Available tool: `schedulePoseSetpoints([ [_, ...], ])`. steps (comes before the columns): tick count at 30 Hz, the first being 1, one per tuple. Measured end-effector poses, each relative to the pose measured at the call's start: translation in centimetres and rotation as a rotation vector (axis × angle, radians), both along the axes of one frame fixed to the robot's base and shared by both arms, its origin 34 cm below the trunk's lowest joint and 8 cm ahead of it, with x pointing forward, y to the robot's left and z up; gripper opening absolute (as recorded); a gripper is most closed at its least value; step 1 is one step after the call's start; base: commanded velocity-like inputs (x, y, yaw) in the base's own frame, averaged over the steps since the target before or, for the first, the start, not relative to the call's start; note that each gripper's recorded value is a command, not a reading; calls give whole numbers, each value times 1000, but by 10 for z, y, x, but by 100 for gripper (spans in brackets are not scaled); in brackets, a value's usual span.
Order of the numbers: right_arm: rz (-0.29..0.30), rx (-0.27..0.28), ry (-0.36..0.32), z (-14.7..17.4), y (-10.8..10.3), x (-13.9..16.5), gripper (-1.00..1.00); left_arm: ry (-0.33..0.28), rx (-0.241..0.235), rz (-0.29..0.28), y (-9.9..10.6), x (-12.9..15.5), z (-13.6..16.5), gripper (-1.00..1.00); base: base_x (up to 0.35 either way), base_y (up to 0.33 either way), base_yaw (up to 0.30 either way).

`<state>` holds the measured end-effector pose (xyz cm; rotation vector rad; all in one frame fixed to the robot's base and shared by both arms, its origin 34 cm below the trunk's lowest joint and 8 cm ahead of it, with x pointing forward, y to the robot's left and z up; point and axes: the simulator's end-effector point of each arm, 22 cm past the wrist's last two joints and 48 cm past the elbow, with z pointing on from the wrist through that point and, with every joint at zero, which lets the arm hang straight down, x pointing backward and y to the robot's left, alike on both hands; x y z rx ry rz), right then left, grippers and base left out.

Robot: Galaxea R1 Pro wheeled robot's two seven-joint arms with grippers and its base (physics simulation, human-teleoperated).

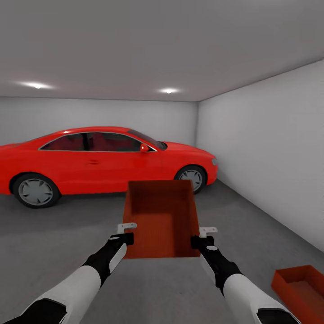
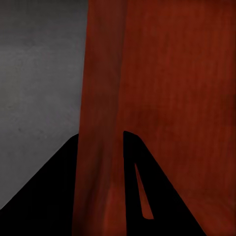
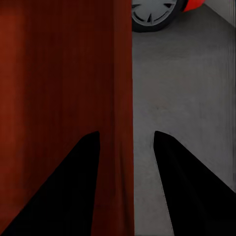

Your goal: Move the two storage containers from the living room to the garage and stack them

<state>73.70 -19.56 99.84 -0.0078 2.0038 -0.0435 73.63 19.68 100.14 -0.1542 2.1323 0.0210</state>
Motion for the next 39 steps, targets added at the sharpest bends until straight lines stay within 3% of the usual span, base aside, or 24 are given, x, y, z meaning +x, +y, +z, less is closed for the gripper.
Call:
schedulePoseSetpoints([
  [39, 0, 0, 0, 0, 0, 0, -100, 0, 0, 1, 0, 0, 0, -100, 321, 0, -243],
])
